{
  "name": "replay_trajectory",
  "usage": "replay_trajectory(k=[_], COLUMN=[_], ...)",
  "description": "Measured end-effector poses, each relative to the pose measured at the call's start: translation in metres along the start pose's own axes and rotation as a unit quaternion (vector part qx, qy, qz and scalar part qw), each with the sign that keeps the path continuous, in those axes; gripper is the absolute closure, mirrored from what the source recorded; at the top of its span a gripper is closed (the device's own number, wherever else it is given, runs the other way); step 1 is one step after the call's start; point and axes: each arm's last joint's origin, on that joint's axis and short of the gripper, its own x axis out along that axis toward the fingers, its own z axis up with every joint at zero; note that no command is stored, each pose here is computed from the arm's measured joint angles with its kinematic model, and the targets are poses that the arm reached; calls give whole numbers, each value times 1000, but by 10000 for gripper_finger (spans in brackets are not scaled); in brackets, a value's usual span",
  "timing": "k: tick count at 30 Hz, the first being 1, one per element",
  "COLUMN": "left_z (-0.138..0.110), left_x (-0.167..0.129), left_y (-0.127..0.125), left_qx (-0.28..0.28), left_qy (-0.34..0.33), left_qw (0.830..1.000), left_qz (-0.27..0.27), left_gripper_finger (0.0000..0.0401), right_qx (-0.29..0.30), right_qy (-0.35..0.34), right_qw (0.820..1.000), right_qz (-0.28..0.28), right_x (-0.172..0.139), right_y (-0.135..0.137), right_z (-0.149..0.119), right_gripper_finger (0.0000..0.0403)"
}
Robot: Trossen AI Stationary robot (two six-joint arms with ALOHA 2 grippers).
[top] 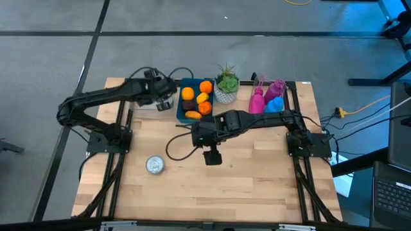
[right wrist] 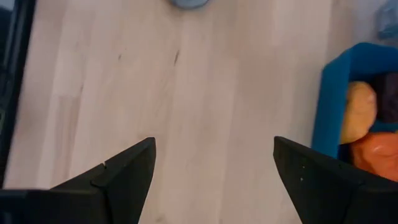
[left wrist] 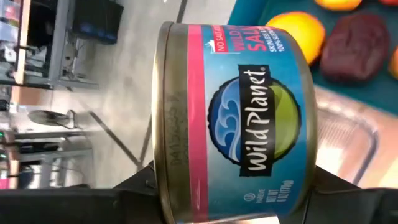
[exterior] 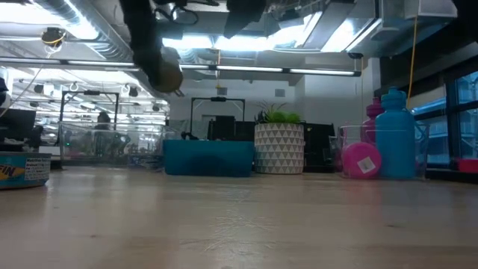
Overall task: Pick & Place Food Item
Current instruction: Stack the blue and pink tuna can on top of the blue tuna can into the left transparent bin
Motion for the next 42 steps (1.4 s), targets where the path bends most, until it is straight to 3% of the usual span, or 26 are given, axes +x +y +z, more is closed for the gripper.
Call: replay_trajectory(k=[6, 11, 14, 17, 21, 28, 32, 42], left_z=[-13, -30, -32, -34, -35, -37, -41, -41], left_x=[-7, 2, 8, 13, 28, 52, 67, 96], left_y=[12, 3, -3, -12, -24, -39, -35, -23], left_qx=[141, 275, 316, 366, 388, 376, 341, 323], left_qy=[66, 150, 158, 152, 127, 83, 66, 41], left_qw=[988, 949, 935, 918, 912, 922, 935, 944], left_qz=[-15, -35, 6, -6, -30, -37, -64, -57], left_gripper_finger=[230, 230, 230, 230, 230, 230, 230, 230], right_qx=[-13, -25, -30, -35, -44, -60, -65, -68], right_qy=[22, 31, 38, 43, 53, 67, 69, 70], right_qw=[1000, 999, 999, 998, 997, 996, 995, 995], right_qz=[12, 16, 18, 19, 22, 27, 28, 29], right_x=[0, -1, -1, -1, -2, -3, -4, -4], right_y=[12, 21, 25, 30, 37, 50, 55, 57], right_z=[-5, -7, -8, -10, -13, -17, -18, -18], right_gripper_finger=[83, 83, 83, 83, 83, 83, 83, 83])
